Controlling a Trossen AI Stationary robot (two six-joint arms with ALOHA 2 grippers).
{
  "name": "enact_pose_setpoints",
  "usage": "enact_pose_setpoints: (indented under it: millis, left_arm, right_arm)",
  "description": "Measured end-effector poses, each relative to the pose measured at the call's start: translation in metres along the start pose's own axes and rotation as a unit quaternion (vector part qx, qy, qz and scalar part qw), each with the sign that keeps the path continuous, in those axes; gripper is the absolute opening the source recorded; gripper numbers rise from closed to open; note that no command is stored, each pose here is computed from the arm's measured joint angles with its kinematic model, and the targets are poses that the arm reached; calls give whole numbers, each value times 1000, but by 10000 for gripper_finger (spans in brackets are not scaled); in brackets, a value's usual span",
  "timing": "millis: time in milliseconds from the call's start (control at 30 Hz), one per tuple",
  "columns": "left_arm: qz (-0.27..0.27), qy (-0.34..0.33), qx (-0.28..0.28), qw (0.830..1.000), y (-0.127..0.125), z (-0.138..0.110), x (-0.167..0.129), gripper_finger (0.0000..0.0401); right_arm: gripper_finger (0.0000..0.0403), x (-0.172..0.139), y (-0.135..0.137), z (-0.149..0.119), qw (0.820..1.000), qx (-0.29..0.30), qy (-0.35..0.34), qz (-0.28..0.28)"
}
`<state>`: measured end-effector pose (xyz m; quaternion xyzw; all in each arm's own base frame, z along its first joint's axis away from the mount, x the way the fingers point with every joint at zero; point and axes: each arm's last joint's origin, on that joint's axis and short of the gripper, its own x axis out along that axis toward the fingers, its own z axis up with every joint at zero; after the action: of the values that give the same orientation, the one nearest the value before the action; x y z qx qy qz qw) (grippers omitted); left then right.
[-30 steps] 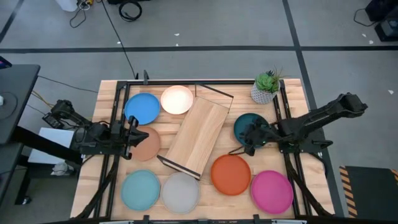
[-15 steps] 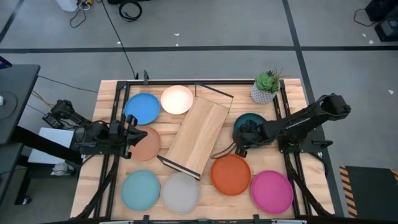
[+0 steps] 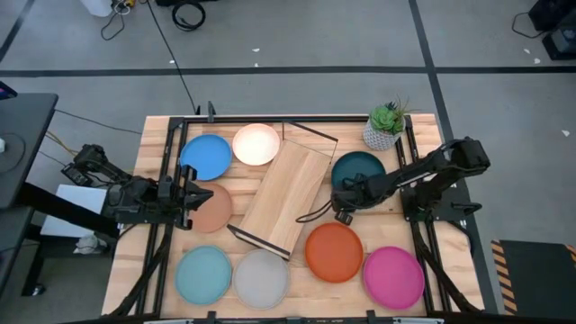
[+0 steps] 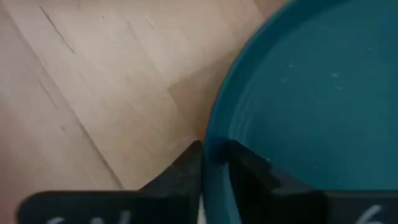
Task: Place and stack plates onto a shelf
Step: Put the dark green plate on the shelf
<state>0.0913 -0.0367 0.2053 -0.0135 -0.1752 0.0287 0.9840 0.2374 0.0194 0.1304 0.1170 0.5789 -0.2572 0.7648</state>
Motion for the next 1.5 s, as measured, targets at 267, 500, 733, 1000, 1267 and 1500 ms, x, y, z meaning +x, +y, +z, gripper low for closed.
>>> enact_pose_setpoints:
  millis: [267, 500, 733, 1000, 1267, 1500]
  left_arm:
    - [0, 0, 0, 1000, 0, 0, 0, 32]
    - [0, 0, 0, 1000, 0, 0, 0, 32]
    - [0, -1, 0, 1000, 0, 0, 0, 32]
    - [0, -1, -6, 1000, 0, 0, 0, 32]
    - [-1, 3, -67, 998, 0, -1, 0, 32]
    - [-1, 6, -75, 997, 0, -1, 0, 32]
  right_arm:
    - [13, -19, -7, -1, 1000, 14, 9, -8]
    - [13, -48, -6, 1, 999, 10, 30, -14]
    - [13, -77, 13, 6, 996, -87, 18, 2]
    - [13, -105, 37, 15, 966, -249, -65, 25]
    - [13, -101, 52, 27, 884, -428, -169, 78]
    - [14, -87, 36, 51, 857, -457, -213, 104]
